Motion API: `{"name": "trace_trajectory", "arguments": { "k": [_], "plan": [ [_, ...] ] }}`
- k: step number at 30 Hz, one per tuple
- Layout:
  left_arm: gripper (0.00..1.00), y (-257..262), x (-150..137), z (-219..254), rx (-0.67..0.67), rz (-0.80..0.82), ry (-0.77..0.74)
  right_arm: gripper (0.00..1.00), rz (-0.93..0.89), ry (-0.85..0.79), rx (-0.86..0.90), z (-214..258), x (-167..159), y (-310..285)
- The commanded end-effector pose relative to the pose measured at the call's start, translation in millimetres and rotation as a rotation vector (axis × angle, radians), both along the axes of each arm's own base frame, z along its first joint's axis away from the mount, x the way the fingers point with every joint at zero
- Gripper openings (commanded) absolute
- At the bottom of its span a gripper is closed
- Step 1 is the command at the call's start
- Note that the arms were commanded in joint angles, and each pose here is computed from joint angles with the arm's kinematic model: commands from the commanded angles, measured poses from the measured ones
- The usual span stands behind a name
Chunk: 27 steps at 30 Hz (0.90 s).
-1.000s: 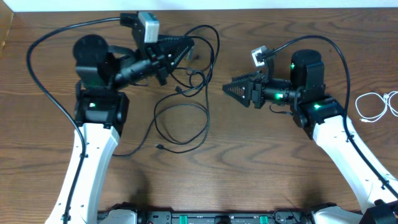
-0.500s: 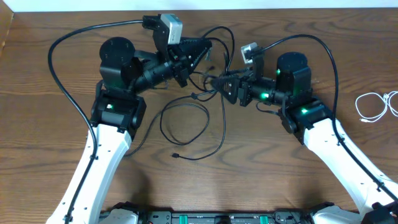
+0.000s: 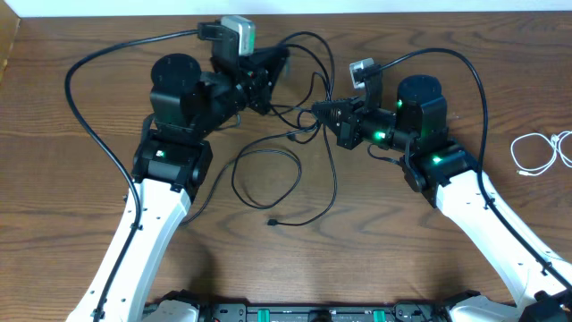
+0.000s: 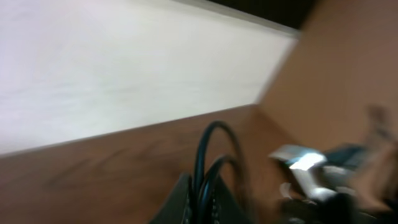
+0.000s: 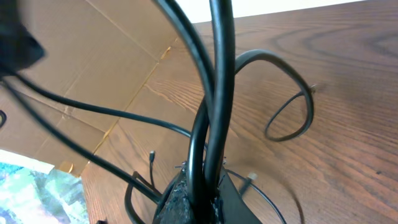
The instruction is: Untangle cables
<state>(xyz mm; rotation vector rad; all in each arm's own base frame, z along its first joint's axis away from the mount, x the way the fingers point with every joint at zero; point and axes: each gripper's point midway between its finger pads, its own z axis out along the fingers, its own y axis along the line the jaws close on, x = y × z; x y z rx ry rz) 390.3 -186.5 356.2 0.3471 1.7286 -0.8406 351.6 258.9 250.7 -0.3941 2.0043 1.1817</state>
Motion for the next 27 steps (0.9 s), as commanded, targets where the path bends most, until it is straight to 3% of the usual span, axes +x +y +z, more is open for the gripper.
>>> {"name": "trace_trajectory", "arguments": {
  "k": [1,9,27],
  "plan": [
    [0.08,45,26,-11,0.065,0.302,0.035,0.01,0.001,-0.011,-0.005,1,0,2],
    [0.08,99,32,-49,0.198,0.606,0.156,0.01,-0.003,-0.015,-0.001,3,2,-1],
    [0.08,141,13,-91,0.378,0.788,0.311,0.01,-0.057,-0.166,0.068,52,13,-32]
  ]
}}
